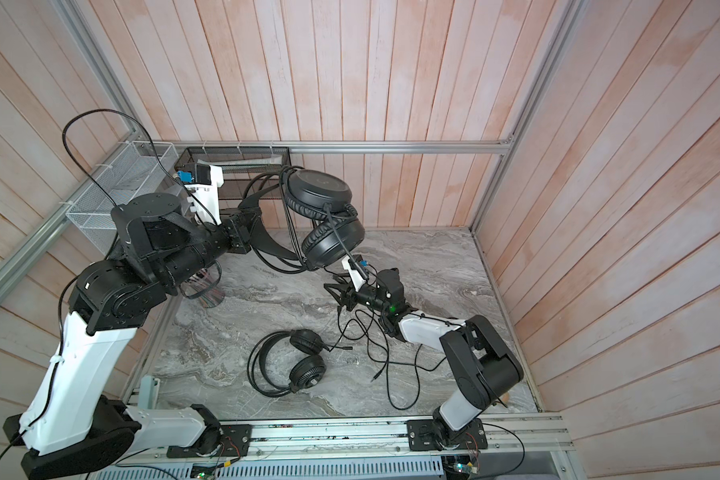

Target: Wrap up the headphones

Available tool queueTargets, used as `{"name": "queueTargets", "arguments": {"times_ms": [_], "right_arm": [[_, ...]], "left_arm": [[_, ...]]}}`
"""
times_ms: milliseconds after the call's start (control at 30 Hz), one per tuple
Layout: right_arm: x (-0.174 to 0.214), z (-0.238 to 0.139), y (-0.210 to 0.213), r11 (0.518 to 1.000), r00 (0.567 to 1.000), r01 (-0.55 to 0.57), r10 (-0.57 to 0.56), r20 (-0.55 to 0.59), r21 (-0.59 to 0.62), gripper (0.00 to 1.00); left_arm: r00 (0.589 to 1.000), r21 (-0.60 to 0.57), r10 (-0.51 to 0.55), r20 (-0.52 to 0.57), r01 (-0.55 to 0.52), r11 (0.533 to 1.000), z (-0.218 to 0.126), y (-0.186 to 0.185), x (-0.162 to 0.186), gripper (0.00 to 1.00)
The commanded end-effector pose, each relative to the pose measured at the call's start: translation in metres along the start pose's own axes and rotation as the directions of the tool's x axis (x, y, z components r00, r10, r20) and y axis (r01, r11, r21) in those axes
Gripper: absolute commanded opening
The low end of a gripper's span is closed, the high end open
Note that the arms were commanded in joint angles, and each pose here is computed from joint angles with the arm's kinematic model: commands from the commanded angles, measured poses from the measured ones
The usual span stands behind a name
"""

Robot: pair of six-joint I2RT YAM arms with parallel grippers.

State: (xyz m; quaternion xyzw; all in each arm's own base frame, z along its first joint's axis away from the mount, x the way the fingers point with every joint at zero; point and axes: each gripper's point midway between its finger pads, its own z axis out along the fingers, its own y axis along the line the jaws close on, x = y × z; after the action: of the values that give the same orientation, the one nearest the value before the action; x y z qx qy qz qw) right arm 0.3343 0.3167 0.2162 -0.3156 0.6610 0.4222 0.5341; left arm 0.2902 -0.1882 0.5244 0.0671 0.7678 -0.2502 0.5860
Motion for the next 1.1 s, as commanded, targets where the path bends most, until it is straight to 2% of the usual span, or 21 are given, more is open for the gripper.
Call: {"name": "queueTargets", "arguments": {"times_ms": [0, 133, 267, 367, 433, 567, 700, 867, 1067], "right_arm": [[-0.004, -0.007, -0.002, 0.999, 1.000, 0.020, -0.020, 0.009, 0.040, 0.98], [-0.003, -0.014, -0.013, 0.996, 1.000, 0.021, -0.022, 0.005, 0.090, 0.99], [-0.007, -0.020, -0.011, 0.996, 0.999, 0.038, -0.038, -0.001, 0.077, 0.98], [-0.005, -0.021, 0.005, 0.999, 0.998, 0.052, -0.052, -0.043, 0.007, 0.97], [0.000, -0.024, 0.024, 0.996, 0.997, 0.038, -0.043, -0.068, -0.083, 0.96], [0.005, -0.034, 0.044, 0.990, 0.995, 0.029, -0.040, -0.086, -0.135, 0.96], [-0.006, -0.047, 0.055, 0.990, 0.997, 0.045, -0.054, -0.062, -0.136, 0.96], [-0.025, -0.056, 0.051, 0.994, 0.996, 0.087, -0.088, -0.019, -0.063, 0.96], [-0.028, -0.059, 0.065, 0.989, 0.997, 0.071, -0.074, -0.014, -0.130, 0.95]], "left_arm": [[0.994, 0.043, -0.043, 0.102, 0.038, 0.998, -0.014, -0.009, -0.030, 0.00], [0.994, 0.030, -0.036, 0.100, 0.033, 0.999, -0.015, -0.007, -0.029, 0.00], [0.995, 0.018, -0.029, 0.100, 0.027, 0.999, -0.015, -0.004, -0.030, 0.00], [0.995, 0.013, -0.025, 0.094, 0.023, 1.000, -0.012, -0.004, -0.028, 0.00], [0.996, 0.007, -0.022, 0.091, 0.021, 1.000, -0.010, -0.003, -0.028, 0.00], [0.997, 0.006, -0.020, 0.079, 0.020, 1.000, -0.004, -0.002, -0.024, 0.00], [0.998, 0.010, -0.020, 0.067, 0.019, 1.000, 0.000, -0.003, -0.023, 0.00], [0.998, 0.009, -0.019, 0.060, 0.019, 1.000, 0.002, -0.002, -0.022, 0.00], [0.999, 0.004, -0.019, 0.050, 0.019, 1.000, 0.003, -0.001, -0.020, 0.00]]}}
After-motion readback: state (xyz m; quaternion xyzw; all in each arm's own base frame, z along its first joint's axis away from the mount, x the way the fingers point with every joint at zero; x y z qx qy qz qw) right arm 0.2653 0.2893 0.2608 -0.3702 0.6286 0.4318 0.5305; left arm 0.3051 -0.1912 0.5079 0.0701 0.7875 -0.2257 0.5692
